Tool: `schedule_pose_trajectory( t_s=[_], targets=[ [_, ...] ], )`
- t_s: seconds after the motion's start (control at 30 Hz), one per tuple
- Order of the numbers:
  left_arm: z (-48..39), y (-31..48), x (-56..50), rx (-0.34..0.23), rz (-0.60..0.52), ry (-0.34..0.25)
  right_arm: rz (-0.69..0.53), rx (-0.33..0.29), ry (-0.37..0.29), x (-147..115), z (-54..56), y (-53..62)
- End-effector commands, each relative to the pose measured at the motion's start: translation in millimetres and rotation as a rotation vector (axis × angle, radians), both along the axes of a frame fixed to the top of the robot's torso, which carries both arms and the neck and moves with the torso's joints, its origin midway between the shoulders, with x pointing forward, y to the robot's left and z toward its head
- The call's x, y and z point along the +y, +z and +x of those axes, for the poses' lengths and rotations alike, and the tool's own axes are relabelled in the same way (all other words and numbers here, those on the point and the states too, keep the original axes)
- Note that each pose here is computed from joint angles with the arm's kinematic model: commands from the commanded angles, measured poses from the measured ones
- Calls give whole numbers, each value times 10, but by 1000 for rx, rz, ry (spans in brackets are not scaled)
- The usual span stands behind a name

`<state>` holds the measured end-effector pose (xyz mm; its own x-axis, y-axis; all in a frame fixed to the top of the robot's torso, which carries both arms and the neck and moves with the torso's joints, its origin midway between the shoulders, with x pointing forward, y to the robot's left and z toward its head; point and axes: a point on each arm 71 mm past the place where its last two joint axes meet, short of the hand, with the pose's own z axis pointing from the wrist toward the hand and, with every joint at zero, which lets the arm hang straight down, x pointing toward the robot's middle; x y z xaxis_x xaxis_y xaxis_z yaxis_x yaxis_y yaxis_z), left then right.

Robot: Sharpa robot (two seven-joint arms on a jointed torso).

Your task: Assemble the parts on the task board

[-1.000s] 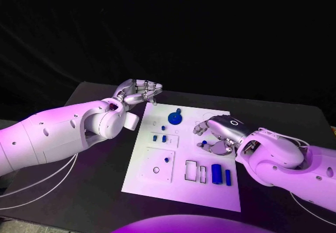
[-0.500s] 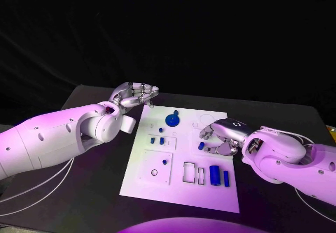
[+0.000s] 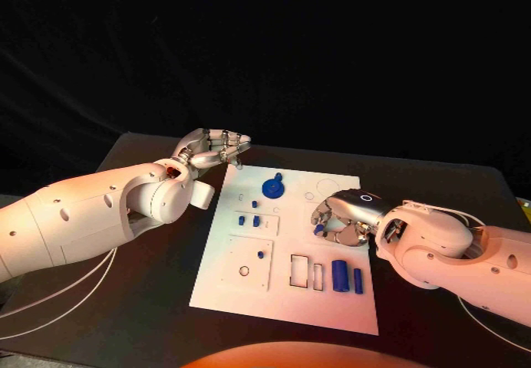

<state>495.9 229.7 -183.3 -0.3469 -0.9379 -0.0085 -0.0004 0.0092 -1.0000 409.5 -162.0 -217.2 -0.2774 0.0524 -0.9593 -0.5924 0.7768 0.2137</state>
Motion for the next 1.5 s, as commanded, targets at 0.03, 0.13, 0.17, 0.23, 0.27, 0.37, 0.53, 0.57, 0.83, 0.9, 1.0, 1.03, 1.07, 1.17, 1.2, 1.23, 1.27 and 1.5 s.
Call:
schedule_pose_trajectory(
  t_s=[0.03, 0.13, 0.17, 0.23, 0.27, 0.37, 0.53, 0.57, 0.83, 0.9, 1.0, 1.03, 1.07, 1.17, 1.2, 1.23, 1.27, 1.5],
  targets=[
    [-5, 8, -20, -1, -12, -16, -14, -8, 10, 5, 0, -14],
    [-4, 7, -19, -1, -11, -15, -21, -12, 5, -5, 9, -21],
    [-4, 7, -18, -1, -11, -15, -23, -15, 3, -8, 12, -23],
    [-4, 7, -17, -1, -11, -15, -25, -23, -1, -10, 15, -23],
    [-4, 6, -16, -1, -11, -14, -25, -28, -2, -11, 16, -21],
    [-3, 6, -15, 0, -10, -14, -17, -45, -7, -8, 17, -11],
    [-3, 5, -13, 0, -10, -13, 5, -69, -6, 4, 2, 18],
    [-2, 5, -13, 0, -10, -13, 11, -73, -5, 6, -8, 28],
    [1, 3, -17, 0, -9, -11, 71, -85, 7, 36, -99, 185],
    [2, 2, -21, 0, -10, -12, 90, -92, 16, 60, -130, 248],
    [4, -1, -29, 1, -10, -14, 119, -104, 39, 127, -185, 339],
    [5, -3, -32, 1, -10, -14, 131, -107, 52, 170, -210, 368],
    [5, -5, -34, 1, -10, -15, 137, -107, 59, 195, -222, 380],
    [6, -10, -44, 2, -11, -17, 164, -104, 96, 334, -276, 413],
    [7, -13, -49, 3, -12, -18, 173, -102, 111, 392, -294, 416],
    [7, -15, -53, 3, -12, -19, 181, -99, 123, 440, -309, 415],
    [7, -17, -59, 3, -13, -20, 190, -95, 138, 502, -330, 409],
    [11, -26, -94, 5, -15, -27, 234, -59, 233, 879, -484, 312]
  ],
)
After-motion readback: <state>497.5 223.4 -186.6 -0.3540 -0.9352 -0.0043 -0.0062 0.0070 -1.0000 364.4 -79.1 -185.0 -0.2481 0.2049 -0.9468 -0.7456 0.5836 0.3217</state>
